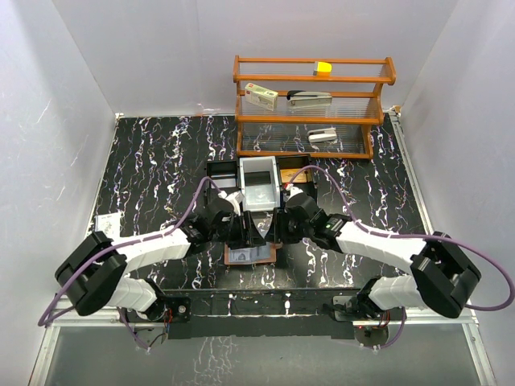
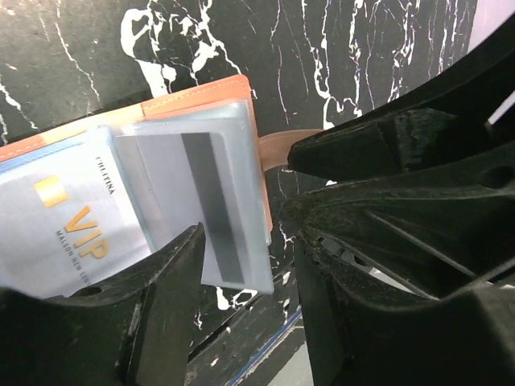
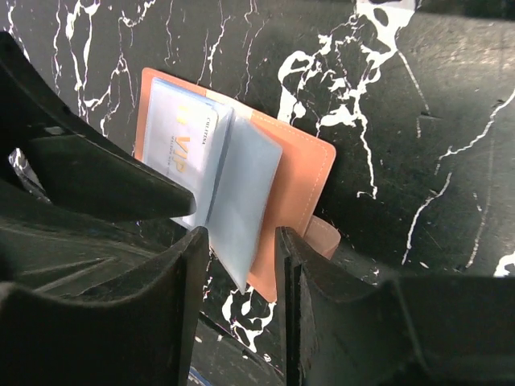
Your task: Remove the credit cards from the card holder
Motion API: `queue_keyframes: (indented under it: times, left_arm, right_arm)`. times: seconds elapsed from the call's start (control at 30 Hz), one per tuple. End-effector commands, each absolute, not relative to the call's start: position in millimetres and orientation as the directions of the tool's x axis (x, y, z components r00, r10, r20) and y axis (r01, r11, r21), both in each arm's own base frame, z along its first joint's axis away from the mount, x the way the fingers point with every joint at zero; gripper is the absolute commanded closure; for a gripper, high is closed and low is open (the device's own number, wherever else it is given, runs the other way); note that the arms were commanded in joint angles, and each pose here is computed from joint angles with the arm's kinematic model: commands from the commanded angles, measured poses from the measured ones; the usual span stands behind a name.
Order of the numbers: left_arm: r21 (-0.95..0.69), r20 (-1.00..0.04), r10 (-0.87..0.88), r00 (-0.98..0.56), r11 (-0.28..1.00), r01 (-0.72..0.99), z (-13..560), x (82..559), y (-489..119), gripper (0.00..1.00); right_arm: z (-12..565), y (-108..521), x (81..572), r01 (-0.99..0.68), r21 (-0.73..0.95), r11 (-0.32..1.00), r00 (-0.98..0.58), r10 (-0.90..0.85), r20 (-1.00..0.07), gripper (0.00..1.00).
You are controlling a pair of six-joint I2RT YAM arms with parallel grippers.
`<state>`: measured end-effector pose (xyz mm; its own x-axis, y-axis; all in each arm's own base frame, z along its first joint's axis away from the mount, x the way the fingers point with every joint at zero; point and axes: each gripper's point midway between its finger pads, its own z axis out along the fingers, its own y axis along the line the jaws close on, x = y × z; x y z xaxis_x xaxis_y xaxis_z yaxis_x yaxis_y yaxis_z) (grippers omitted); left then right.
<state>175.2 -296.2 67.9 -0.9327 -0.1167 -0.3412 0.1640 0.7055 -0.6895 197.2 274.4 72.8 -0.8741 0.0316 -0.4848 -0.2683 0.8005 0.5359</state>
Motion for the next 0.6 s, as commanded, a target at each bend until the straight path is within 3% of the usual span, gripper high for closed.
queue_keyframes:
  times: [0.0,0.23,0.57]
  left_arm:
    - [-0.736,-0.32,-0.117,-0.94,0.656,0.168,76,174,-308,0.51]
    - [-0.691,-0.358,-0.17,-0.918,0.709,0.139,72,172,-282,0.46]
    - [-0.627,-0.414,-0.238,-0.878,0.775,0.085,71,184,-260,0.5]
  right_arm:
    - [104,271,219,-0.249,0.524,0.814,-0.821,0.109,-0.56,0.62]
    - [121,270,217,-0.26,0.537,0.802,-0.811,0.121,-0.573,0.62]
    - [121,312,195,-0.362,0.672,0.646,-0.872,0.021,-0.49,0.7]
